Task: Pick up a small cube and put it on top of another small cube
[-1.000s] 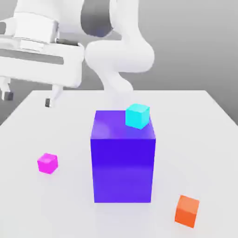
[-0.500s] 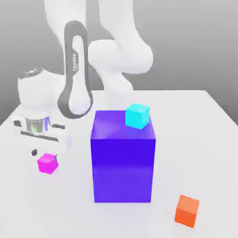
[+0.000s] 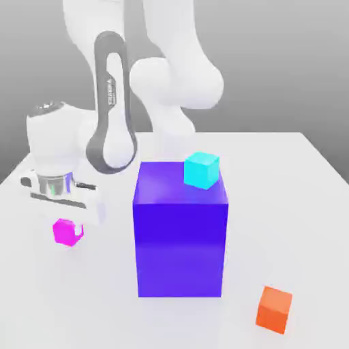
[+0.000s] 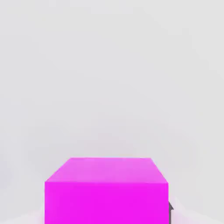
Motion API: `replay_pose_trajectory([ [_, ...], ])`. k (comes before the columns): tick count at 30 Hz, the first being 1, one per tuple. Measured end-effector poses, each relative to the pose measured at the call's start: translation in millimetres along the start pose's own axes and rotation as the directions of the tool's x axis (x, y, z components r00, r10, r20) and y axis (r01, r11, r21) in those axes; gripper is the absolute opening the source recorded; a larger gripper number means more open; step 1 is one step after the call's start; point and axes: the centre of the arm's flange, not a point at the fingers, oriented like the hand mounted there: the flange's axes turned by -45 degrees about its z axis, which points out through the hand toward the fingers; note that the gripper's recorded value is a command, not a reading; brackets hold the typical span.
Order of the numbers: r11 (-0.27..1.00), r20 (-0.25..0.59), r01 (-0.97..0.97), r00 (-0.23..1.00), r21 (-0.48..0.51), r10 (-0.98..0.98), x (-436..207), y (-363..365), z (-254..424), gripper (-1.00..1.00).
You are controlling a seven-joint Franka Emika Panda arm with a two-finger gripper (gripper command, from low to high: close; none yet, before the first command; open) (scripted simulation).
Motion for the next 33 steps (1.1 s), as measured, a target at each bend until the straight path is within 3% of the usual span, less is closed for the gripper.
replay_pose_trajectory([
  [4, 0.991, 0.001, -0.133, 0.991, -0.002, 0.133, 20, 21, -17, -1.00],
  [11, 0.947, 0.000, -0.320, 0.947, -0.002, 0.320, 112, 14, -32, -1.00],
  [25, 0.685, -0.001, -0.728, 0.685, 0.001, 0.728, 270, -3, -62, -1.00],
  [28, 0.664, -0.002, -0.748, 0.664, 0.001, 0.748, 280, -6, -26, -1.00],
  [29, 0.663, -0.002, -0.749, 0.663, 0.001, 0.749, 280, -6, -11, 1.00],
  [33, 0.663, -0.002, -0.749, 0.663, 0.001, 0.749, 280, -6, -11, 1.00],
])
